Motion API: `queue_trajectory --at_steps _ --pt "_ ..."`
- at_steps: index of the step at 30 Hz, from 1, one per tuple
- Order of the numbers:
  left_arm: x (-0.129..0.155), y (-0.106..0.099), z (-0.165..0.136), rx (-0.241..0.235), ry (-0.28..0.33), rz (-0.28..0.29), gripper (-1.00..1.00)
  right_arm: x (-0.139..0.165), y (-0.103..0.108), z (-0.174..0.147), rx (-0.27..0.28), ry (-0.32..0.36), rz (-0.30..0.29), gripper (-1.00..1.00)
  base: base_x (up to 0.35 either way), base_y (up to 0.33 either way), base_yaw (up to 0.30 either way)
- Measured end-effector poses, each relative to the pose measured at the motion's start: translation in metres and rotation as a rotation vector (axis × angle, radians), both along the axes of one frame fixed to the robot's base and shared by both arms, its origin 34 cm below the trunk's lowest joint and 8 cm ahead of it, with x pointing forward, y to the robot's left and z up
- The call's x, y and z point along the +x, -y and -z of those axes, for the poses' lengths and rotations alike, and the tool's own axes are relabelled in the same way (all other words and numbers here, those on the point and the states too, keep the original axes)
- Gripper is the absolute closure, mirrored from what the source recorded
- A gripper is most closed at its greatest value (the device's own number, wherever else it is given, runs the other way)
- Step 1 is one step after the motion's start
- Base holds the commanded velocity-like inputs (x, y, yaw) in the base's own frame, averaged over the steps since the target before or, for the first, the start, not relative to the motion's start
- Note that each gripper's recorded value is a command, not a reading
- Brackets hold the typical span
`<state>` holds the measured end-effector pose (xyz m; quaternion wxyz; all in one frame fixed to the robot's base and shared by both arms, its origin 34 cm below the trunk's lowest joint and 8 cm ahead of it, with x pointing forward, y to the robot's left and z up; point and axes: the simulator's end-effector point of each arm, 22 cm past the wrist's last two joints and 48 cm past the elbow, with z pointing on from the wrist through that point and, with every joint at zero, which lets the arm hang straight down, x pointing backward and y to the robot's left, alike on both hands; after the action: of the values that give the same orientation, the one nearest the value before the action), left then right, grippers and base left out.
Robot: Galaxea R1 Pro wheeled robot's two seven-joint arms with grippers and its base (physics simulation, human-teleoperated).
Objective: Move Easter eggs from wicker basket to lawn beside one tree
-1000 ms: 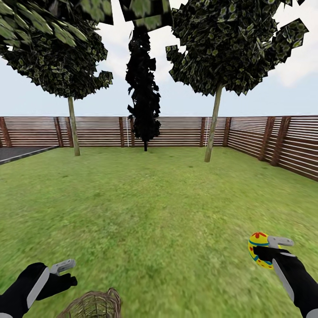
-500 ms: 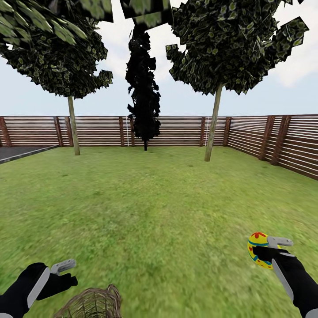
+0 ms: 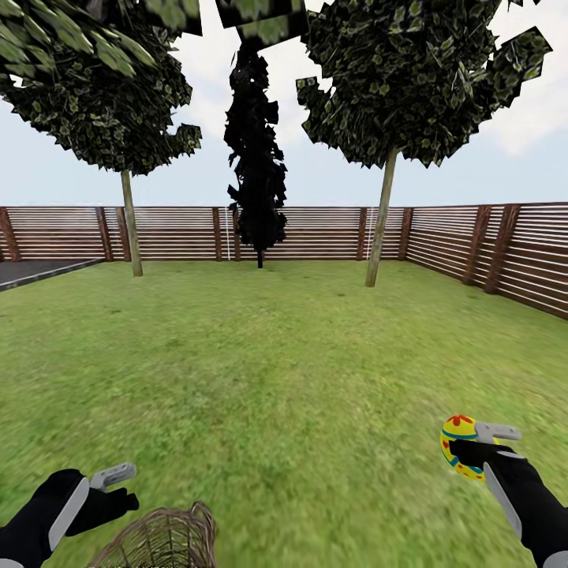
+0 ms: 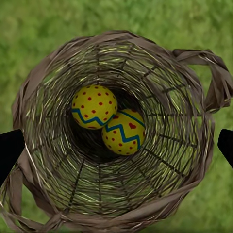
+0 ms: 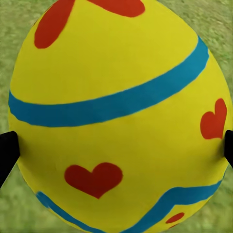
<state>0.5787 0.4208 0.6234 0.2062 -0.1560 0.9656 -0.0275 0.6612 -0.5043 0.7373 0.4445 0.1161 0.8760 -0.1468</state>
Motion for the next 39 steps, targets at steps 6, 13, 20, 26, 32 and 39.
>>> queue_trajectory --at_steps 6,13,20,26,32,39 --pt "-0.001 0.001 0.012 -0.001 0.000 0.001 -1.00 -0.001 0.000 0.011 0.000 0.000 0.000 1.00 0.000 0.000 0.000" --pt "-0.003 0.001 0.025 -0.001 0.000 0.001 -1.00 -0.005 0.000 0.030 0.002 -0.010 0.001 1.00 0.000 0.000 0.000" --pt "-0.005 0.001 0.039 -0.001 0.001 0.001 -1.00 -0.007 -0.001 0.045 0.004 -0.011 0.001 1.00 0.000 0.000 0.000" --pt "-0.006 0.002 0.051 -0.003 0.001 0.001 -1.00 -0.009 0.000 0.056 0.003 -0.011 0.001 1.00 0.000 0.000 0.000" --pt "-0.008 0.002 0.063 -0.003 0.001 0.001 -1.00 -0.011 0.000 0.068 0.003 -0.010 0.001 1.00 0.000 0.000 0.000" --pt "-0.011 0.003 0.078 -0.004 0.001 0.002 -1.00 0.000 0.001 0.062 -0.033 0.094 -0.011 1.00 0.000 0.000 0.000"
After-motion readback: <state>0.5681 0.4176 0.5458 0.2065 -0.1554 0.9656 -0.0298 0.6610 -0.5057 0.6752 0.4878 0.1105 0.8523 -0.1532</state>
